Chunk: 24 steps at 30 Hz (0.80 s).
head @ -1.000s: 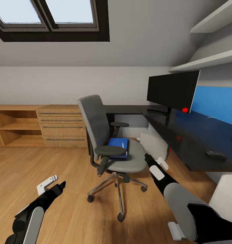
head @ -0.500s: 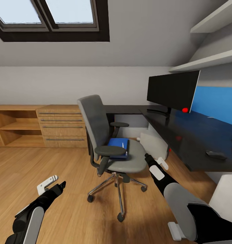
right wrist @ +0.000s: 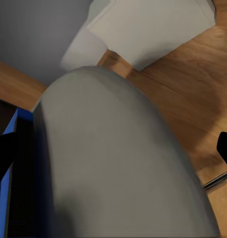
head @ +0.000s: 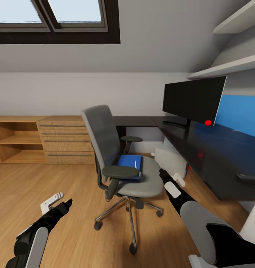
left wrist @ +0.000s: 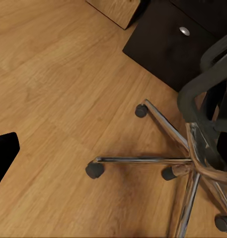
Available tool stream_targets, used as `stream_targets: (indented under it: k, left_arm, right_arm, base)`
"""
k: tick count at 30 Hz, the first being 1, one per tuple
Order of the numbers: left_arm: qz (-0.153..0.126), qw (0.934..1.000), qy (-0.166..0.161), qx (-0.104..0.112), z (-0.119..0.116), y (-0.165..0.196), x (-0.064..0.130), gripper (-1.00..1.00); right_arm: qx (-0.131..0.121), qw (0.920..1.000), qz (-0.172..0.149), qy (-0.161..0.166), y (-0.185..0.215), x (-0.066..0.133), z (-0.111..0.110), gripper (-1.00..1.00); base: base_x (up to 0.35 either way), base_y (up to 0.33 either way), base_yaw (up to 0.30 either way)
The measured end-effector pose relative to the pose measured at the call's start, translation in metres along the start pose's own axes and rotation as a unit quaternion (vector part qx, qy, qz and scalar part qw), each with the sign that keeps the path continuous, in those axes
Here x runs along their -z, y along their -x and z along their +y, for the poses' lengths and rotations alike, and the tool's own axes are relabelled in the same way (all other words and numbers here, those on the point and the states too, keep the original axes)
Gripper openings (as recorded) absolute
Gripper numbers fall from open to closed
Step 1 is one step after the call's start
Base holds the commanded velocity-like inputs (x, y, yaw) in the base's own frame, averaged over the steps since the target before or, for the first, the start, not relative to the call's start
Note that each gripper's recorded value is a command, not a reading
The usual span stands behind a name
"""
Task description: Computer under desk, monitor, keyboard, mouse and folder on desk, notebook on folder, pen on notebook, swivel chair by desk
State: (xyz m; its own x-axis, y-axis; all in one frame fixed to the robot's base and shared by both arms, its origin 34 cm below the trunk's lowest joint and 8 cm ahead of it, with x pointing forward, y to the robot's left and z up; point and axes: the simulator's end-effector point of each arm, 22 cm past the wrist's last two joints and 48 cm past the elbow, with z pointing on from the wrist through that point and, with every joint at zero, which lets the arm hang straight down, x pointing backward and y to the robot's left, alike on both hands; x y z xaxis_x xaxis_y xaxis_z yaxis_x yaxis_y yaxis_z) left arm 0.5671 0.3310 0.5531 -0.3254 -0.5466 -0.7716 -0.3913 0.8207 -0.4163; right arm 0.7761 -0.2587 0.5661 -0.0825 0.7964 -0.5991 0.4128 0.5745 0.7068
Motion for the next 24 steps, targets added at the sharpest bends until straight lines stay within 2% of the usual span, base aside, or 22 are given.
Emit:
stream_targets:
  k: [14, 24]
  left_arm:
    - [0.001, 1.0000, 0.005, 0.002, 0.0046, -0.0005, -0.0010, 1.00]
    - [0.001, 1.0000, 0.005, 0.002, 0.0046, -0.0005, -0.0012, 1.00]
  right_arm:
    - [0.000, 1.0000, 0.001, -0.002, -0.0017, -0.0012, -0.0020, 1.00]
    - [0.001, 1.0000, 0.000, -0.003, -0.0004, -0.0017, -0.0032, 1.00]
  base:
    - [0.155, 0.000, 0.000]
    - [0.249, 0.000, 0.000]
